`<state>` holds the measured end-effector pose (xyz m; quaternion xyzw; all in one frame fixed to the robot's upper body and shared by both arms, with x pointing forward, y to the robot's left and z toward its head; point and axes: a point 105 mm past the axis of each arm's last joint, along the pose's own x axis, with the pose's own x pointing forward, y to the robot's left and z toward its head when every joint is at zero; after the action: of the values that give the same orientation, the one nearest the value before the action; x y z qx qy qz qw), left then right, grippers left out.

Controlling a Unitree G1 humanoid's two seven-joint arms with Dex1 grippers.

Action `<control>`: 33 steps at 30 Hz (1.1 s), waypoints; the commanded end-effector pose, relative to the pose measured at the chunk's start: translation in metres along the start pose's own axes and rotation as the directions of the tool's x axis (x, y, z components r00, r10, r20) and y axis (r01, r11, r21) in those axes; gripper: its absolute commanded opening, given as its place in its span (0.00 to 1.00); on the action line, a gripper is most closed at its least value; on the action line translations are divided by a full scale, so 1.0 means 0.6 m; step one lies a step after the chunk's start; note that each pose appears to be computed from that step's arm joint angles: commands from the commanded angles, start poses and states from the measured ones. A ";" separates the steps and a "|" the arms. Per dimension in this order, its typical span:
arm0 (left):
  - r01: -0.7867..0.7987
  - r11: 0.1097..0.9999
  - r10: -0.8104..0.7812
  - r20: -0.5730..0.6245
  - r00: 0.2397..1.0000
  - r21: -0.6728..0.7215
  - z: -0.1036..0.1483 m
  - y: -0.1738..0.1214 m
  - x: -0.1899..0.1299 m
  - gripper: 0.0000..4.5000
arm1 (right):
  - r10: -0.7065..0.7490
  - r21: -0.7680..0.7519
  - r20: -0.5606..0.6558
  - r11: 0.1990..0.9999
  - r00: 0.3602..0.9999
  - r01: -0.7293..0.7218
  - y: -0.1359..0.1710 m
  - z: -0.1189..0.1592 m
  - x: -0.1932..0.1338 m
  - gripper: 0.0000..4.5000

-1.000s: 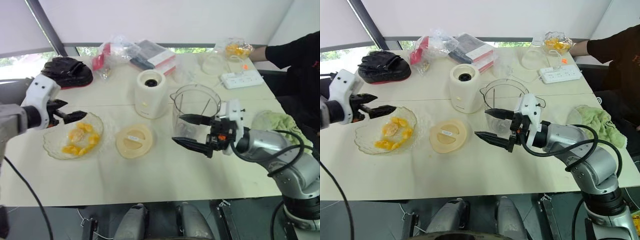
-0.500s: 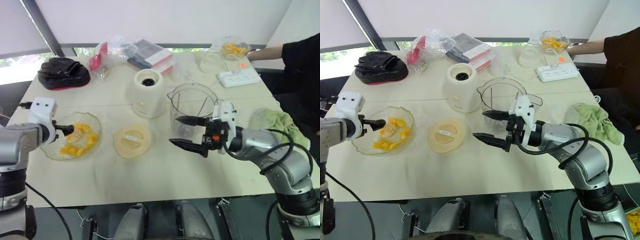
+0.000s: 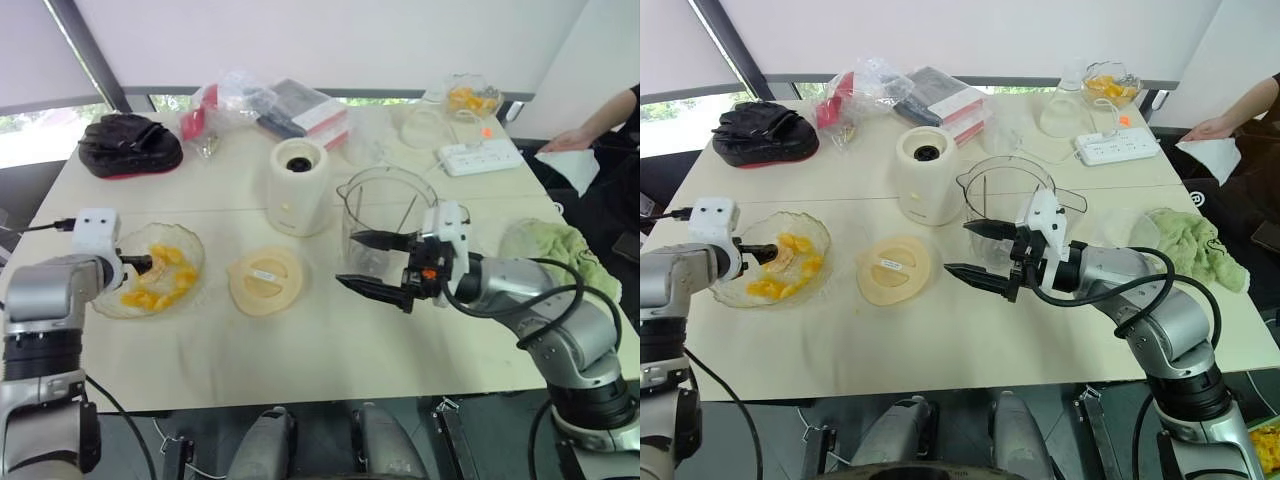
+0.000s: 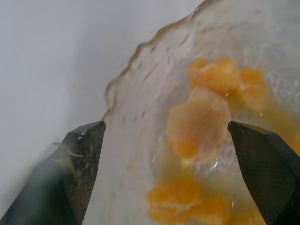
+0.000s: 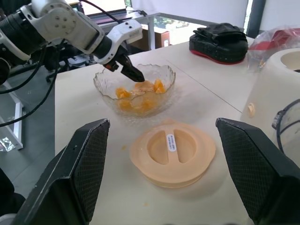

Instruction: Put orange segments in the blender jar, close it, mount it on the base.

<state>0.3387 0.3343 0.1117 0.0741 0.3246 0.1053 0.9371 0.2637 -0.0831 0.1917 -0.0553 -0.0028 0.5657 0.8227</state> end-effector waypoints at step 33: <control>0.022 0.997 -0.016 -0.069 0.997 0.080 -0.036 -0.015 0.040 0.44 | -0.061 -0.058 0.002 0.996 0.998 0.061 0.005 0.010 -0.004 0.86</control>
<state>0.3452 0.3308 0.0748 0.0953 0.3653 0.0812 0.9224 0.2638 -0.0859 0.1870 -0.0684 0.0041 0.5351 0.8420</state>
